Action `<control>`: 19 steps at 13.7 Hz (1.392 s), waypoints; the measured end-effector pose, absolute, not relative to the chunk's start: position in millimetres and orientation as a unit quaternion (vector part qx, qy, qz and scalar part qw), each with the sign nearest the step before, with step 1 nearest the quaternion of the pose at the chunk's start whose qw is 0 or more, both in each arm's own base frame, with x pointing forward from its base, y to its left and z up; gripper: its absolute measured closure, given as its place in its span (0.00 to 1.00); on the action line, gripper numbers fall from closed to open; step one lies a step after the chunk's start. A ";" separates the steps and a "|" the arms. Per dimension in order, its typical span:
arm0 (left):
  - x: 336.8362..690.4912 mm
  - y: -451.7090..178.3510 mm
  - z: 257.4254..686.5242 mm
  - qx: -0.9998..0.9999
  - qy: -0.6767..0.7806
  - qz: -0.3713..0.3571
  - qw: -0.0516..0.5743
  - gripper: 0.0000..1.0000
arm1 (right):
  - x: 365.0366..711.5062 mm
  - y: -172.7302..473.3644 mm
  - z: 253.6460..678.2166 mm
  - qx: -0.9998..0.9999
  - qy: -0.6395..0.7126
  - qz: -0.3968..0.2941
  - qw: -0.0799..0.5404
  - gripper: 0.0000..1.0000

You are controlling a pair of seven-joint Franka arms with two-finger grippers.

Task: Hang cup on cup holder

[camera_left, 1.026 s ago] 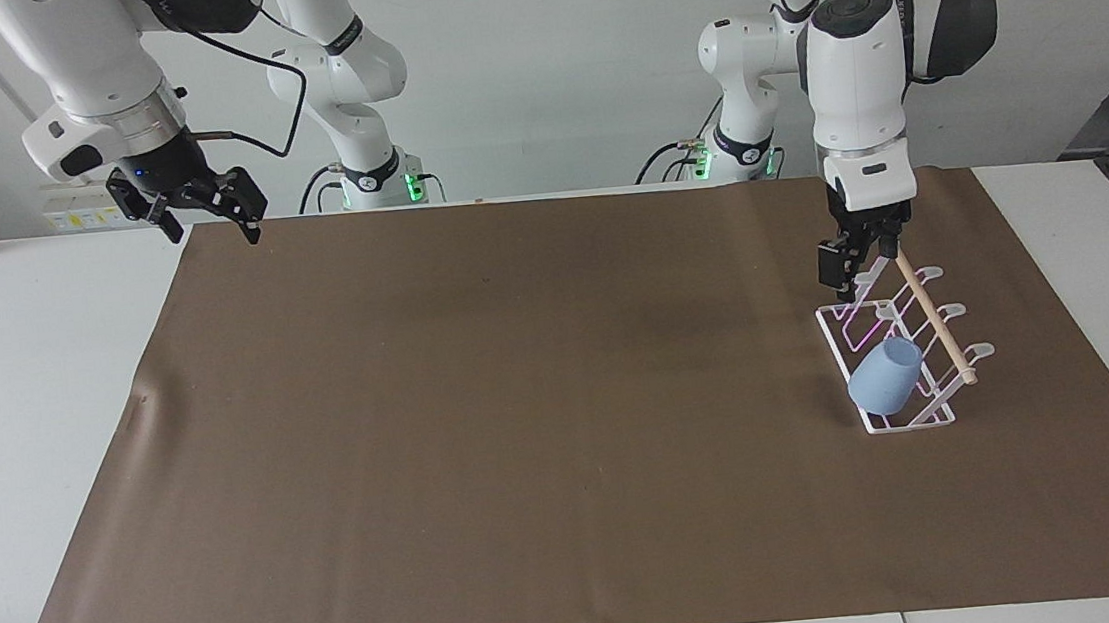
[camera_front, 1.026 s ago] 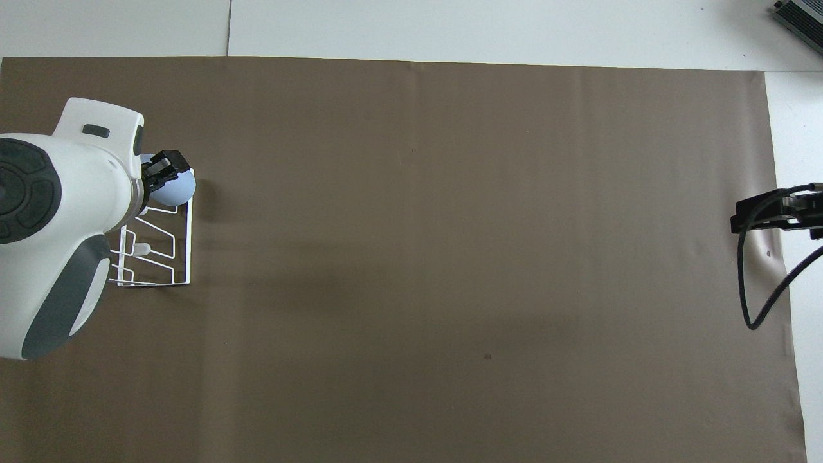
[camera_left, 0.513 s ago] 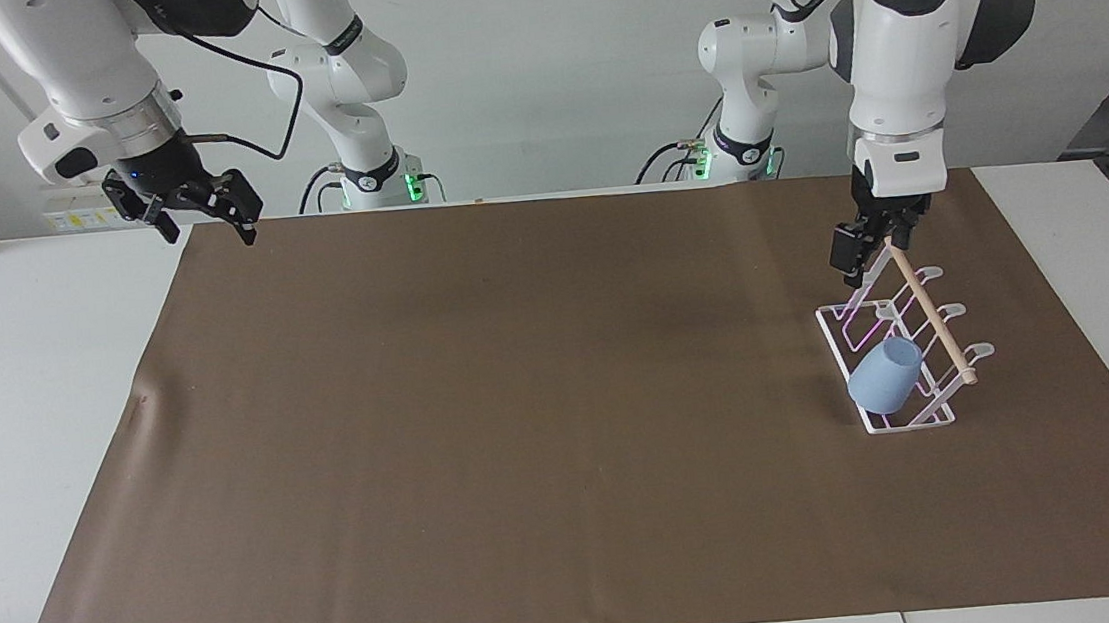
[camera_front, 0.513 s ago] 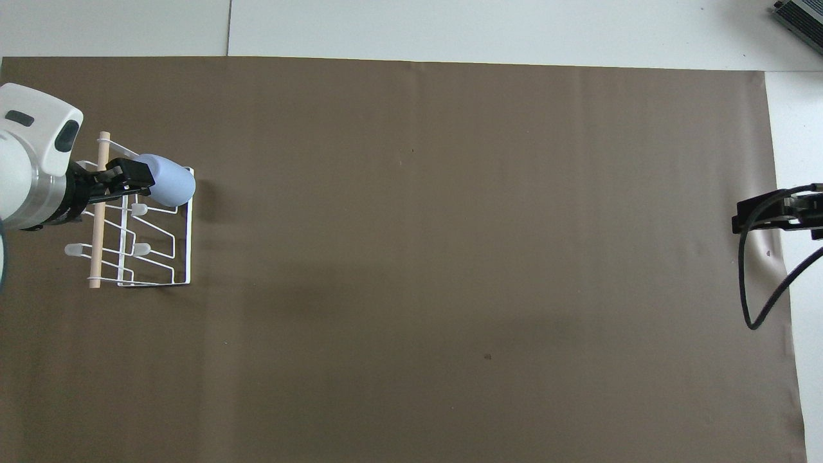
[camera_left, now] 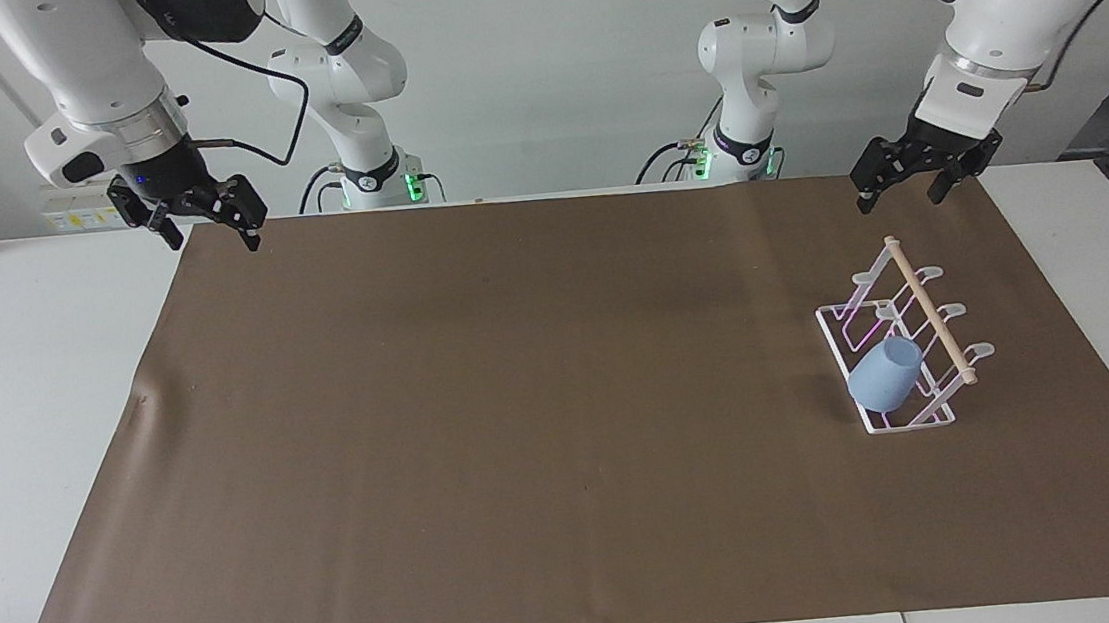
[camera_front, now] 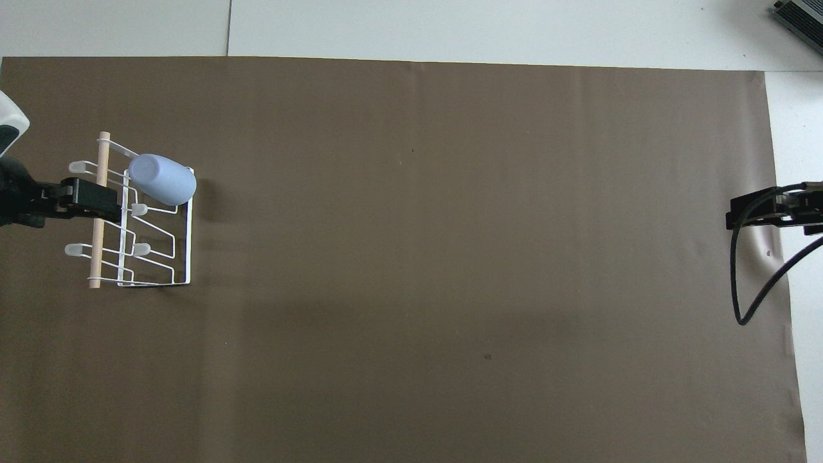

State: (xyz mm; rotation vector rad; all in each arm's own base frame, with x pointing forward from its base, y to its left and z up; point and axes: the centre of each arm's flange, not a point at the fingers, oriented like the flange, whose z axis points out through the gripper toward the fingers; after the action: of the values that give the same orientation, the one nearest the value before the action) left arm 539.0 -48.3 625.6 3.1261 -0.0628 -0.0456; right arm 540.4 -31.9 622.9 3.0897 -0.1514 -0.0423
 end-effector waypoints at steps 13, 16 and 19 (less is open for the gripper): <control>532.4 -57.5 654.8 1.000 -0.015 -0.015 0.012 0.00 | 535.9 -34.2 622.3 0.998 -0.051 -0.015 0.024 0.00; 532.0 -51.6 654.0 0.996 -0.092 -0.019 0.013 0.00 | 535.9 -34.4 622.3 0.998 -0.051 -0.015 0.024 0.00; 531.9 -49.8 653.5 0.995 -0.100 -0.020 0.012 0.00 | 535.9 -34.4 622.3 0.998 -0.051 -0.015 0.024 0.00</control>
State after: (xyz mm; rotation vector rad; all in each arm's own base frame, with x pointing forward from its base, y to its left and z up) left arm 531.9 -49.8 653.5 3.1016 -0.3119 -0.0618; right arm 535.9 -34.4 622.3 3.0896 -0.1589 -0.0476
